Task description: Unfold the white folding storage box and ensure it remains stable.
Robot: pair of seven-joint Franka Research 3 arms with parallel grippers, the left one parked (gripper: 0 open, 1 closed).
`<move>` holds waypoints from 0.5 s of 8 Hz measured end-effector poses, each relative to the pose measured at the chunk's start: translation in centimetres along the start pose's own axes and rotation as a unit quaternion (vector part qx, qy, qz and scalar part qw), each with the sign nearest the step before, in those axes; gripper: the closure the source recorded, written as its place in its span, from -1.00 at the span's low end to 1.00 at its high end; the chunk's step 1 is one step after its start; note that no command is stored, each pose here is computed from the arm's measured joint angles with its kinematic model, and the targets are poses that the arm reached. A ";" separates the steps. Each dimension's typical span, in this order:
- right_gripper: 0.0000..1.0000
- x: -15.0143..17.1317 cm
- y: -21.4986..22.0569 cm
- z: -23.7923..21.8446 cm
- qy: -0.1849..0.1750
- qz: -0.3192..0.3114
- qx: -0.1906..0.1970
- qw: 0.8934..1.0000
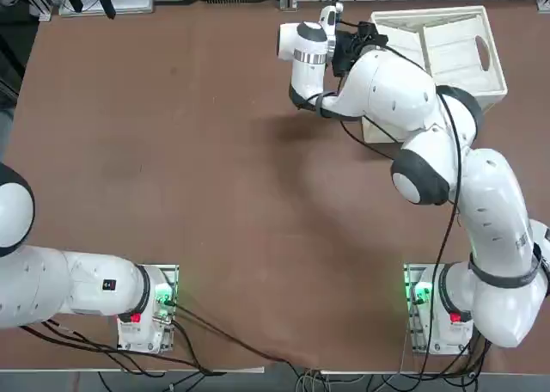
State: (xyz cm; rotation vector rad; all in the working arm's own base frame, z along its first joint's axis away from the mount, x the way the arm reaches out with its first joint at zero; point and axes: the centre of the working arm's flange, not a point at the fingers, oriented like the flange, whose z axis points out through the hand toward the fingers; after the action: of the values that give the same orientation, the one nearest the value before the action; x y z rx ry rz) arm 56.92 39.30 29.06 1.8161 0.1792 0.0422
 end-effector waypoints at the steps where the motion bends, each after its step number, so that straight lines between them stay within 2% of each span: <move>1: -0.59 0.2 0.9 -0.8 0.007 0.008 0.010 1.000; 4: -0.59 0.1 5.9 -4.5 0.018 0.010 0.088 0.996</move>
State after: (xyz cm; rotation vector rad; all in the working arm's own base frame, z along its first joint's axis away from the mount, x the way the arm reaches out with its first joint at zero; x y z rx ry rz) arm 57.01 42.17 35.87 1.9944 0.1948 0.0764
